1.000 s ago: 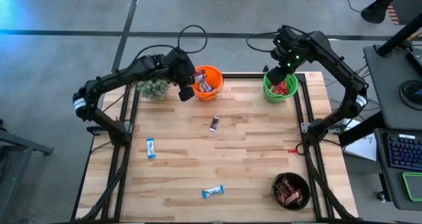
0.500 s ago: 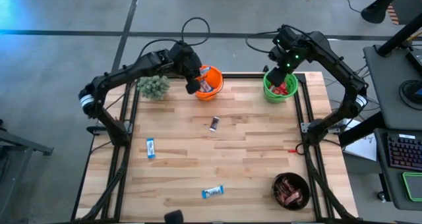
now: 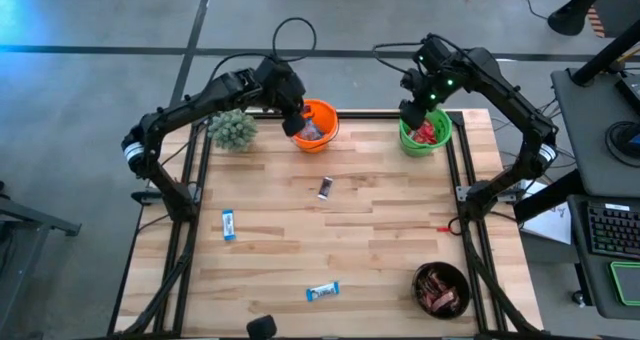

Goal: Sort candy
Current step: Put the white chocolate into the orange bucket

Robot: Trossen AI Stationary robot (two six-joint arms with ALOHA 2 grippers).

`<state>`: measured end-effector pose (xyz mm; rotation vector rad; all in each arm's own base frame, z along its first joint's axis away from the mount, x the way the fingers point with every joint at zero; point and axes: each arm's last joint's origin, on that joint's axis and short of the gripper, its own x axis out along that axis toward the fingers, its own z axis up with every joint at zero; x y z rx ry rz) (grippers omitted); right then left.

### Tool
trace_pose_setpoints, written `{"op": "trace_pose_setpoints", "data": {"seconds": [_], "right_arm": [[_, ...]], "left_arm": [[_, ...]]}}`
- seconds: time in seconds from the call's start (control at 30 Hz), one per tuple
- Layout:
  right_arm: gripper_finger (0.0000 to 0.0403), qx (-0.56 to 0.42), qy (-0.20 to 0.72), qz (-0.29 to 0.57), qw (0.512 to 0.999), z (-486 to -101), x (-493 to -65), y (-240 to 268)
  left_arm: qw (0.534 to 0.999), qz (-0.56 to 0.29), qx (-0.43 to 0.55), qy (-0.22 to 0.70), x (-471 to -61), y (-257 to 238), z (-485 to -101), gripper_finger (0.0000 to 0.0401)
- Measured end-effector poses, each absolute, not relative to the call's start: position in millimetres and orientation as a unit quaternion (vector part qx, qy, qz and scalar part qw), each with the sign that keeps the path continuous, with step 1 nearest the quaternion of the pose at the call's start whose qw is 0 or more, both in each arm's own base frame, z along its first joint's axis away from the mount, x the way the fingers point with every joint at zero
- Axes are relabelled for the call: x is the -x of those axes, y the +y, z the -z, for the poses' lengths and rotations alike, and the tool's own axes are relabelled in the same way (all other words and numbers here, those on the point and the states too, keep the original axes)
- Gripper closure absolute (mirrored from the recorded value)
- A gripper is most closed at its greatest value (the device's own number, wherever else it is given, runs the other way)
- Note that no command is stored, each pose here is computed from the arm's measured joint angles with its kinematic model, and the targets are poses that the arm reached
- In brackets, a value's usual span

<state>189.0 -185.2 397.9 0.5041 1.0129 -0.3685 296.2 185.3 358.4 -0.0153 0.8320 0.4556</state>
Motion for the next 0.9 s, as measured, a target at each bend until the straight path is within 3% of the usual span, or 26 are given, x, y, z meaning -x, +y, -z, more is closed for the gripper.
{"op": "trace_pose_setpoints", "data": {"seconds": [0.43, 0.63, 0.9], "right_arm": [[0.0319, -0.233, 0.392, 0.129, 0.881, -405.4, -206.3, -191.4], [0.0321, -0.235, 0.415, 0.095, 0.874, -393.5, -230.4, -181.9], [0.0321, -0.194, 0.448, -0.007, 0.873, -383.0, -276.2, -130.7]], "left_arm": [[0.851, -0.201, 0.042, 0.483, -275.4, 172.3, -377.0, 0.0283], [0.851, -0.2, 0.043, 0.484, -268.5, 167.7, -395.1, 0.0283], [0.845, -0.197, 0.046, 0.494, -256.8, 160.2, -415.7, 0.0283]]}}
